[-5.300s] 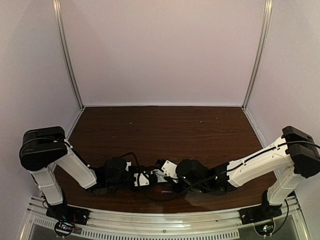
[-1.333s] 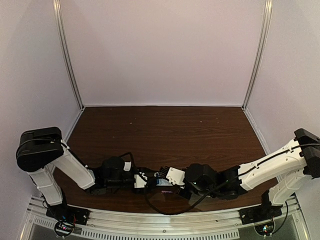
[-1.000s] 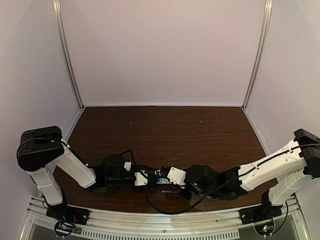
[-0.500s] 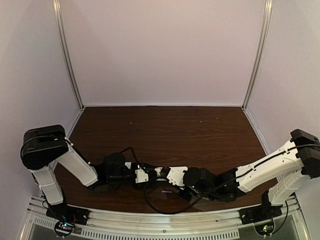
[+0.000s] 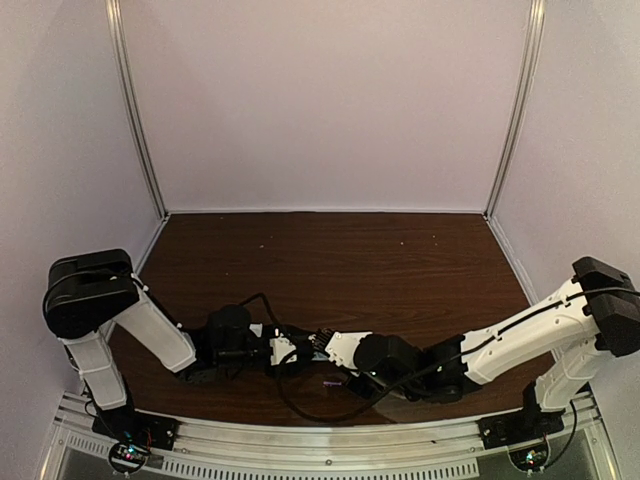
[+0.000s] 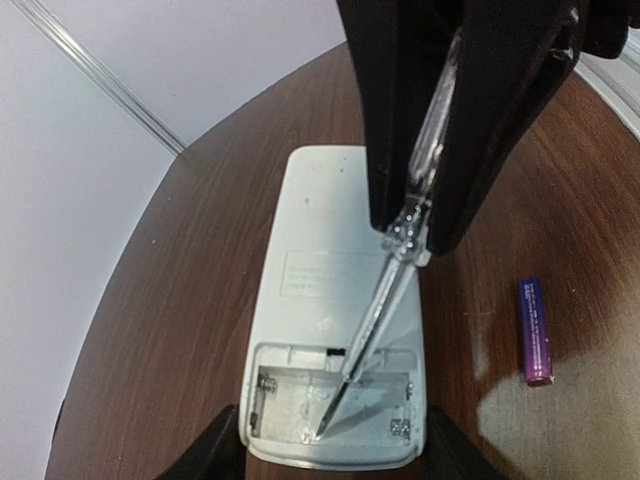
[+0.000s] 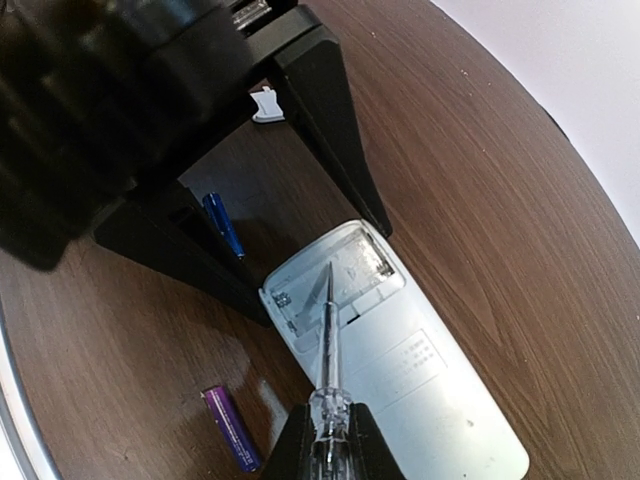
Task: Unload the batteries from the remote control
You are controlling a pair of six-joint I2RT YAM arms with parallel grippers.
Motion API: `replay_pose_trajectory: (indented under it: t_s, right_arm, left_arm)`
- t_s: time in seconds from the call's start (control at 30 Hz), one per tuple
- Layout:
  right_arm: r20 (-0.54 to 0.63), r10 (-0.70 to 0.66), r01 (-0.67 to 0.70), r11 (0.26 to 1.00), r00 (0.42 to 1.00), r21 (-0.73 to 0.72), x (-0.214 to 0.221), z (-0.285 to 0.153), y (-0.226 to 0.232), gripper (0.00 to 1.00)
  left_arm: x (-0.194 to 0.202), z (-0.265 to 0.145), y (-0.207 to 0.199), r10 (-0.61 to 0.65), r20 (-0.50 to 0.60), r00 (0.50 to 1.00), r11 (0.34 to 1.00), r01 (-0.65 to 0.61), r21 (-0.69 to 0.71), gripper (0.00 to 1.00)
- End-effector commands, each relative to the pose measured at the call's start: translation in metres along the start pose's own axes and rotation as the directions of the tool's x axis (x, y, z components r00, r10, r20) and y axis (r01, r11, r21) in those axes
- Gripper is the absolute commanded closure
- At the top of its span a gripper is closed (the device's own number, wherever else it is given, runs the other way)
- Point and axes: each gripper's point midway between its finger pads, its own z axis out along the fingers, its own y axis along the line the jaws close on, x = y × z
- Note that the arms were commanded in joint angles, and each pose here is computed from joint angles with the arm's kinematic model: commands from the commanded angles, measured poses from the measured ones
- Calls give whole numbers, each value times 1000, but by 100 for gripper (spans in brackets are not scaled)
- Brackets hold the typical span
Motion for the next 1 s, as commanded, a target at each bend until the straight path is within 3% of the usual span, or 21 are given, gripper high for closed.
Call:
replay_pose_trajectory:
  t_s: [0.0,0.57,0.97]
  right_arm:
    - [-17,51,-50,997,999,66,-4,-4,-13,100]
    - [63,248,-256,949,967,185,-12,-42,-53,100]
    - [133,395,-415,887,909,202,-25,-72,-76,100]
  left_arm:
    - [-18,2,13,0,71,997,999,2,-38,100]
    - [-29,-3,37,-67,71,995,990,75,-120,100]
    - [-42,-21,73,-239,64,969,939,248,-240,100]
